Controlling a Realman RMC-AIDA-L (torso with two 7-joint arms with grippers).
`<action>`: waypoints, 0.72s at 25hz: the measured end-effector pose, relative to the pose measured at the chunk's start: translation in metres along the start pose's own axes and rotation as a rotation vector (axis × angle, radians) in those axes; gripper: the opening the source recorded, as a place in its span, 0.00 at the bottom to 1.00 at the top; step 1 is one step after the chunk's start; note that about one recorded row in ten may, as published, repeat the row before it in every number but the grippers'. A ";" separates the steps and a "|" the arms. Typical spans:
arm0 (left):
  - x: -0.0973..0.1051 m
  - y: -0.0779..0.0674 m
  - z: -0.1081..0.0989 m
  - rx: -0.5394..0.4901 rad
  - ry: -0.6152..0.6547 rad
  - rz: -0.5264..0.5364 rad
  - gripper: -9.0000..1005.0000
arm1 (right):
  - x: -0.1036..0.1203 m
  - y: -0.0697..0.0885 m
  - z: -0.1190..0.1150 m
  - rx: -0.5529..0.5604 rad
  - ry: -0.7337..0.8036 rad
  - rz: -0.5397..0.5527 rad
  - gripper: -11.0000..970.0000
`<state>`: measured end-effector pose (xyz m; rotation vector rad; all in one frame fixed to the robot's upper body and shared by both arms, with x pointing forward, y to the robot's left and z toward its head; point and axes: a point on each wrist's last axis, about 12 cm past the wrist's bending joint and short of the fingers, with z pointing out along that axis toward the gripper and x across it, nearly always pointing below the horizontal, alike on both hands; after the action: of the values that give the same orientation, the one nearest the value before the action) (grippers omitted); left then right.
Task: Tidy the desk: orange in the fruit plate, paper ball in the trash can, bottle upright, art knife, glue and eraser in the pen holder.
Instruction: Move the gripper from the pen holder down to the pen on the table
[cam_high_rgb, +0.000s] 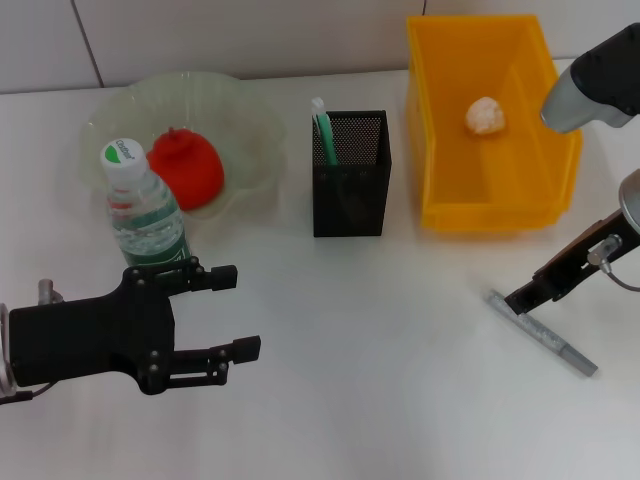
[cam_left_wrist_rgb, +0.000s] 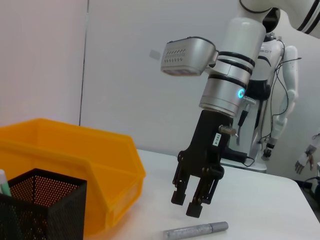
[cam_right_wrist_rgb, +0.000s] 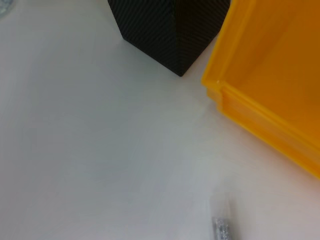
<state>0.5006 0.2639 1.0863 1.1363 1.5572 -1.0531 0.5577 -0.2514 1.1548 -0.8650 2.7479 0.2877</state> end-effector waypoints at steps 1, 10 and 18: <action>0.000 0.000 0.000 0.001 0.000 0.003 0.81 | -0.001 -0.001 0.001 -0.001 0.001 0.002 0.57; 0.000 0.000 0.001 0.000 -0.001 0.007 0.81 | -0.007 -0.002 0.007 -0.003 0.008 0.001 0.57; 0.000 0.000 0.001 -0.001 -0.001 0.006 0.81 | -0.010 -0.001 0.012 0.006 0.031 -0.011 0.57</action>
<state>0.5006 0.2632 1.0857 1.1390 1.5528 -1.0487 0.5688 -0.2439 1.1465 -0.8899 2.7704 0.2666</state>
